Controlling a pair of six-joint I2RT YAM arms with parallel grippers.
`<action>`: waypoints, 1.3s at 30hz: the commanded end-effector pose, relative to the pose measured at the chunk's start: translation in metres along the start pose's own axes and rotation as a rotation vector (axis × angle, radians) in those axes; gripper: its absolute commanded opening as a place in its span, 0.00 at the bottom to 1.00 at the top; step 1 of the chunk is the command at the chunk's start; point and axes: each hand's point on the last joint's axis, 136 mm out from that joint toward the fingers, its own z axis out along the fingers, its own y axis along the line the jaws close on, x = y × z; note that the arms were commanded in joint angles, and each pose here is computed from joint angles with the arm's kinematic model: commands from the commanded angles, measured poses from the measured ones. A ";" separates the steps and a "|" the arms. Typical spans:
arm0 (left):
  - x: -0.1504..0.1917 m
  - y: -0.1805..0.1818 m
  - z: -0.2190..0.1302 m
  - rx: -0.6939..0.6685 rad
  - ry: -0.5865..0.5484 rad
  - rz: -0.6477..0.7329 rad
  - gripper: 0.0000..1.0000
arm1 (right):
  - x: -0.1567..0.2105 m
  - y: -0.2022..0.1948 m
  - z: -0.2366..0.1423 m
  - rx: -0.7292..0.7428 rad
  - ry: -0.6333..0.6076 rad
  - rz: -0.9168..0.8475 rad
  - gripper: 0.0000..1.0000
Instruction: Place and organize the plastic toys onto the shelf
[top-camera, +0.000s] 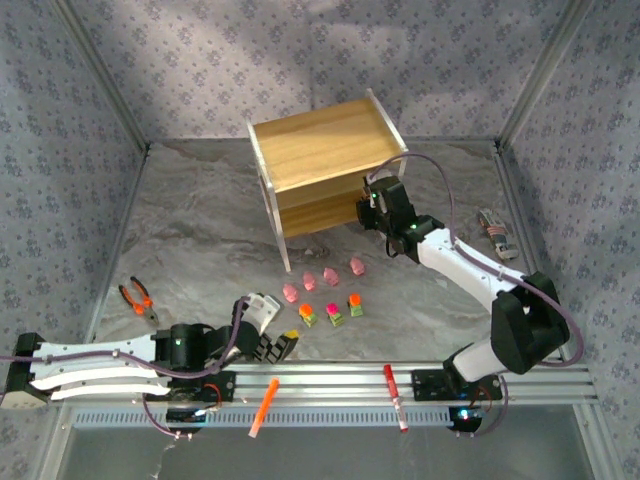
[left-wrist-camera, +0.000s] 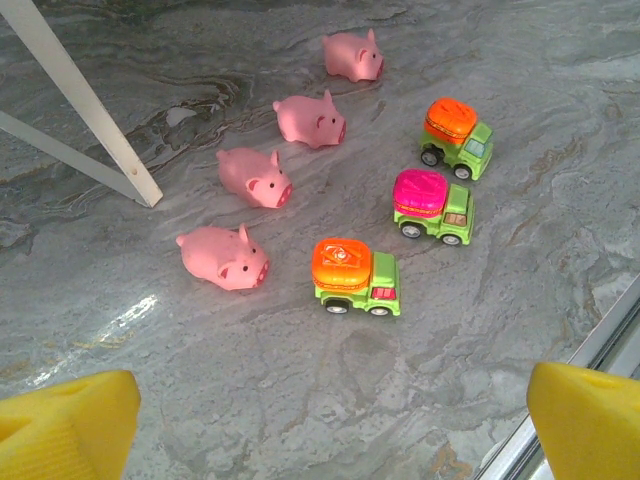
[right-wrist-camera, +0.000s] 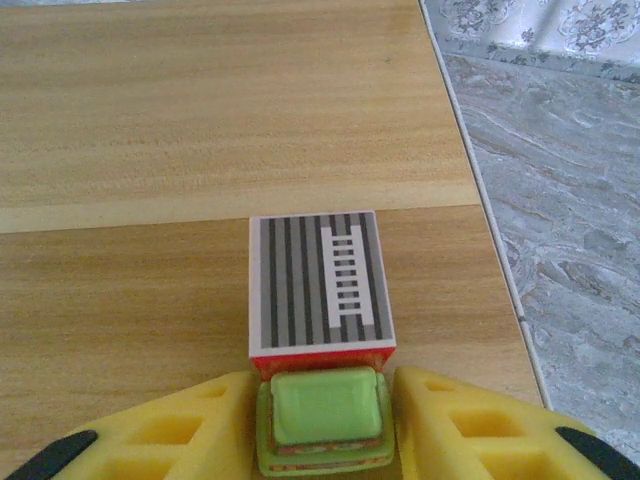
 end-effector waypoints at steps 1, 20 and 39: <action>-0.001 0.002 -0.001 -0.017 -0.007 0.002 0.99 | -0.017 -0.005 -0.017 0.004 -0.040 -0.007 0.43; -0.001 0.001 -0.001 -0.013 -0.005 0.006 0.99 | -0.014 -0.002 -0.053 0.003 -0.068 -0.015 0.48; -0.002 0.003 0.000 -0.050 -0.005 0.024 0.99 | 0.062 0.020 -0.114 -0.020 -0.045 -0.003 0.47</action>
